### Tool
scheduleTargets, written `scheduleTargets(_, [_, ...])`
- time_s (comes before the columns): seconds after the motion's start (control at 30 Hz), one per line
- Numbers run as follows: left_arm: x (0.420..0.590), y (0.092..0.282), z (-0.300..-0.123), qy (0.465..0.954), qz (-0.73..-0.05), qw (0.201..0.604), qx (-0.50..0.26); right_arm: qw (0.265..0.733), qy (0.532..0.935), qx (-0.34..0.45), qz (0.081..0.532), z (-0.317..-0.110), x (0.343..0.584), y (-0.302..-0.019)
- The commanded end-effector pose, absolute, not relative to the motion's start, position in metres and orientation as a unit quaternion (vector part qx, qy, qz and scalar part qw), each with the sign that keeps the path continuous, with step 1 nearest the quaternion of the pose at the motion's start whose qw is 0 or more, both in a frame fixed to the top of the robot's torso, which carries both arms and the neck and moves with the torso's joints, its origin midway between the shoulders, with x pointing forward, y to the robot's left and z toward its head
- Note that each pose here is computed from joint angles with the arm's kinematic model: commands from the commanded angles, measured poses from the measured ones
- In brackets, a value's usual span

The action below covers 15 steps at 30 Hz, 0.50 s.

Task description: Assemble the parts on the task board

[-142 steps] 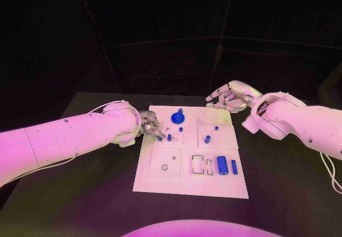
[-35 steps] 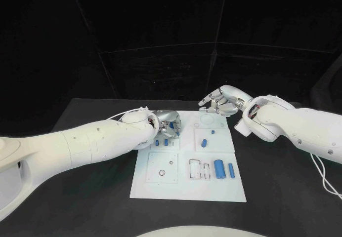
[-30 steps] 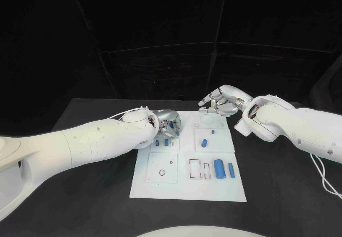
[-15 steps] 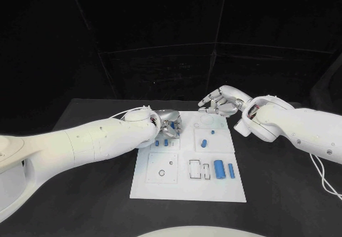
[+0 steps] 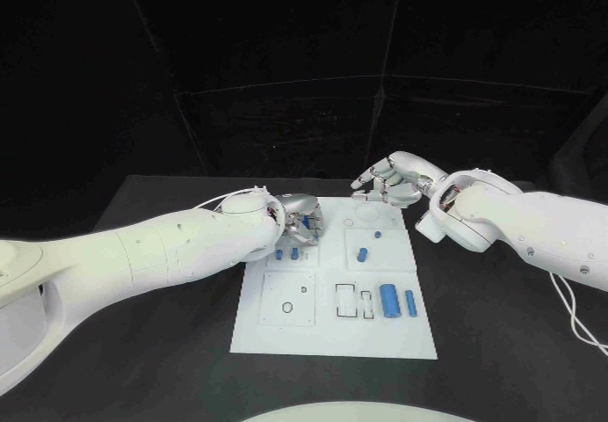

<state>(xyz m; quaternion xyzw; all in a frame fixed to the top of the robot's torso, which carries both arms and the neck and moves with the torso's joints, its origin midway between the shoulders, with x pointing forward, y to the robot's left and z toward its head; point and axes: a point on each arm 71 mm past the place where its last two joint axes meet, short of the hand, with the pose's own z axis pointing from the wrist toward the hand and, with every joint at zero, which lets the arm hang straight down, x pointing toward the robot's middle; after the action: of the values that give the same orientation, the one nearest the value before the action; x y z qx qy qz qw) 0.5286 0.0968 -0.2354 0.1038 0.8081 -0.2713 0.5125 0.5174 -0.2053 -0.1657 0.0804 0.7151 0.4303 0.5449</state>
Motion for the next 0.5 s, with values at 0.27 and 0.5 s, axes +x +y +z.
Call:
scheduleTargets(0.27, [0.5275,0.1025,-0.2405,0.809,-0.272,0.512,0.095,0.544,0.713,0.078,0.436,-0.1641,0.5172,-0.2035])
scheduleTargets(0.5, [0.5248,0.1055,-0.2356,0.795,-0.303,0.521,0.077,0.545,0.712,0.078,0.436,-0.1640,0.5173,-0.2038])
